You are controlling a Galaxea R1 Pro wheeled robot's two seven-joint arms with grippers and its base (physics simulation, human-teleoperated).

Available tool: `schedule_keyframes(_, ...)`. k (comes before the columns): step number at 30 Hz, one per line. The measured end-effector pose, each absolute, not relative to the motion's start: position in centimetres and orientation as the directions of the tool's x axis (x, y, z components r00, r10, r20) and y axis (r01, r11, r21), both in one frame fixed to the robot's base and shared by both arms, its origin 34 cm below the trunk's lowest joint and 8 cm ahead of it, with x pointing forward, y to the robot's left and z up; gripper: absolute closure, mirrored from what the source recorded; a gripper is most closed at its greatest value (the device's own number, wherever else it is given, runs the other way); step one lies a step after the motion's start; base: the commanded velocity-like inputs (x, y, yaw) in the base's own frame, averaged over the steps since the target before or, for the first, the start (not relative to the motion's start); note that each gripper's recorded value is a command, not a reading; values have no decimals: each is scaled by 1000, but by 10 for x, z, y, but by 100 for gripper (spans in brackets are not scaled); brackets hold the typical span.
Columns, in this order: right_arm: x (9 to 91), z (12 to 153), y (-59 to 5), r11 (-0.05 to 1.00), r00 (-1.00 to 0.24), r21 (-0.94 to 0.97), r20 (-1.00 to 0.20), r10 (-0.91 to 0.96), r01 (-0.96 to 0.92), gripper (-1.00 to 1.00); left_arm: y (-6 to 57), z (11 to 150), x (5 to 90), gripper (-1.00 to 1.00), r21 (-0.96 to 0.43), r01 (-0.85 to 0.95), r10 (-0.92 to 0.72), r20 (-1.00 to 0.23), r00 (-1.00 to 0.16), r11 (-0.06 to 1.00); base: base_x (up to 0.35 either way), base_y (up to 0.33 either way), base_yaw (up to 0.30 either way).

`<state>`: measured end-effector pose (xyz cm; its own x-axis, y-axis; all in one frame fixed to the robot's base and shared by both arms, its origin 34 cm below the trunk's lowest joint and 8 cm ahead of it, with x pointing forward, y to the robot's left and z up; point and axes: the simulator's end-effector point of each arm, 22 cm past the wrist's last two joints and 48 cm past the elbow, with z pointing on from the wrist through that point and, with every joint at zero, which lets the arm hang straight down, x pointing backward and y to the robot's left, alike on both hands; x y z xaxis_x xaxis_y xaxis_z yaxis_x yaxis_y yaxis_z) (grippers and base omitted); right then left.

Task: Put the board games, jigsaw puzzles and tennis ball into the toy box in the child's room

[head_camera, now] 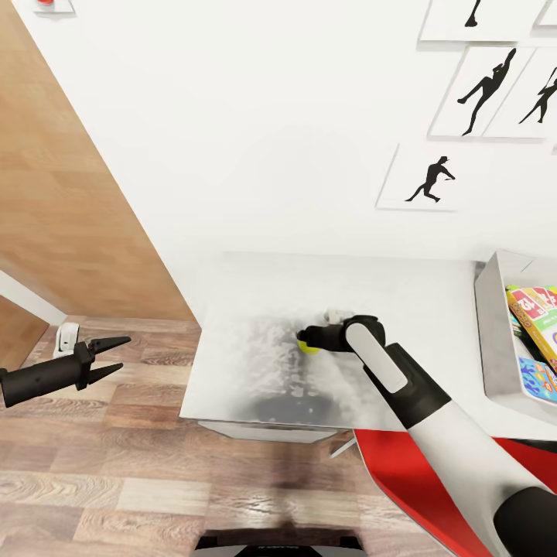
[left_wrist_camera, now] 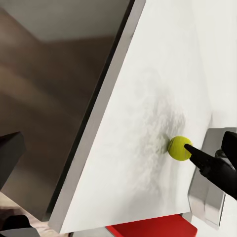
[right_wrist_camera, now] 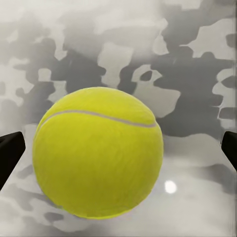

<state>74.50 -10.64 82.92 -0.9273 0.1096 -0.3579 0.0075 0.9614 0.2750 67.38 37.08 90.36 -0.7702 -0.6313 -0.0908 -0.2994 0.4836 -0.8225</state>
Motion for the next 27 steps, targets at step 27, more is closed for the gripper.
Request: schedule_keyframes(27,736,811,-114,966,-941,256,-319,114,31,-100,371,903,674,-100,-822,-299,-631,-91,-770,484,0,0,0)
